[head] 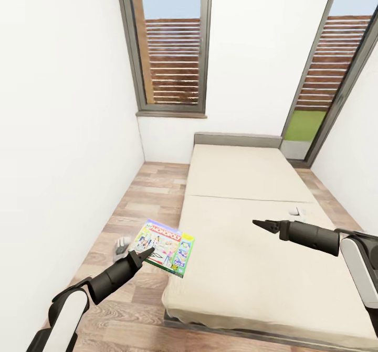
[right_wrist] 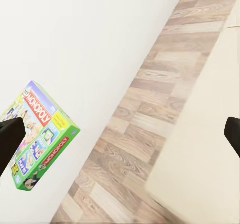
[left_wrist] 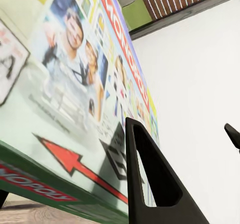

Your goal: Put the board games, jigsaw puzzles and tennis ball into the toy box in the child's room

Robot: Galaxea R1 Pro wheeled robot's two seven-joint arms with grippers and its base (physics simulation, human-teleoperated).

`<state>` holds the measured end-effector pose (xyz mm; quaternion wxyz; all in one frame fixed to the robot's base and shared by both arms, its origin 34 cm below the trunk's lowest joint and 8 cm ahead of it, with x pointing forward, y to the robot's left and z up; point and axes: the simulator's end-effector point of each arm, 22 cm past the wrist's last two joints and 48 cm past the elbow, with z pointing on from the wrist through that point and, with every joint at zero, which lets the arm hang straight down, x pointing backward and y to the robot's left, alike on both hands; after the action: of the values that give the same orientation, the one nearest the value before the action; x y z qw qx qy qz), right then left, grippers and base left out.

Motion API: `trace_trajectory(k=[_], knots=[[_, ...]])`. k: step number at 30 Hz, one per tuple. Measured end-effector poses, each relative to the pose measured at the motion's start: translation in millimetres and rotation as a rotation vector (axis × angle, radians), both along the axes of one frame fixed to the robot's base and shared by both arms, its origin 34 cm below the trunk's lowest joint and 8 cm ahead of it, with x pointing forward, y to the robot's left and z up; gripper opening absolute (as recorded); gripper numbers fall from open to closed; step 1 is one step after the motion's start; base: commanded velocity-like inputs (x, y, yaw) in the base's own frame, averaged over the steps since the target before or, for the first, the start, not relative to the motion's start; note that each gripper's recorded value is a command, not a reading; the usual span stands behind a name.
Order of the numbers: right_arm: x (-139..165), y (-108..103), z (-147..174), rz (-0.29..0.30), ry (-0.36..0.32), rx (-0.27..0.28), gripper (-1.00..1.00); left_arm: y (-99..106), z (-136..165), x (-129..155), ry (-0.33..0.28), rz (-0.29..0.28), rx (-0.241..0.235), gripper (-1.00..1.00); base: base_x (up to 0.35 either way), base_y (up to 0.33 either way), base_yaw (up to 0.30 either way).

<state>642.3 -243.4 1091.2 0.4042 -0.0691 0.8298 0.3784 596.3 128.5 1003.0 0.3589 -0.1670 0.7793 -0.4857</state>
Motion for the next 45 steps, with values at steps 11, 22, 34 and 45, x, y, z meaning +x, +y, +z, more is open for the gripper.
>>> trace_trajectory(k=[11, 22, 34, 45], knots=[[-4.1, 10.5, -2.4, 0.028, 0.011, -0.004, 1.00, 0.7, -0.1, -1.8, 0.000, 0.003, 0.002, -1.00, -0.001, -0.001, 0.264], [-6.5, 15.9, 1.5, 0.041, 0.004, -0.015, 1.00, 0.9, 5.7, -2.3, -0.012, 0.003, 0.004, -1.00, 0.000, 0.000, 0.200], [-7.5, 15.8, 10.2, 0.041, -0.013, -0.019, 1.00, 1.1, 13.4, -2.4, -0.029, 0.003, 0.005, -1.00, 0.000, 0.000, 0.185], [-8.8, 14.4, 18.5, 0.040, -0.029, -0.023, 1.00, 1.8, 20.5, -2.6, -0.044, 0.004, 0.008, -1.00, 0.000, 0.000, 0.180]])
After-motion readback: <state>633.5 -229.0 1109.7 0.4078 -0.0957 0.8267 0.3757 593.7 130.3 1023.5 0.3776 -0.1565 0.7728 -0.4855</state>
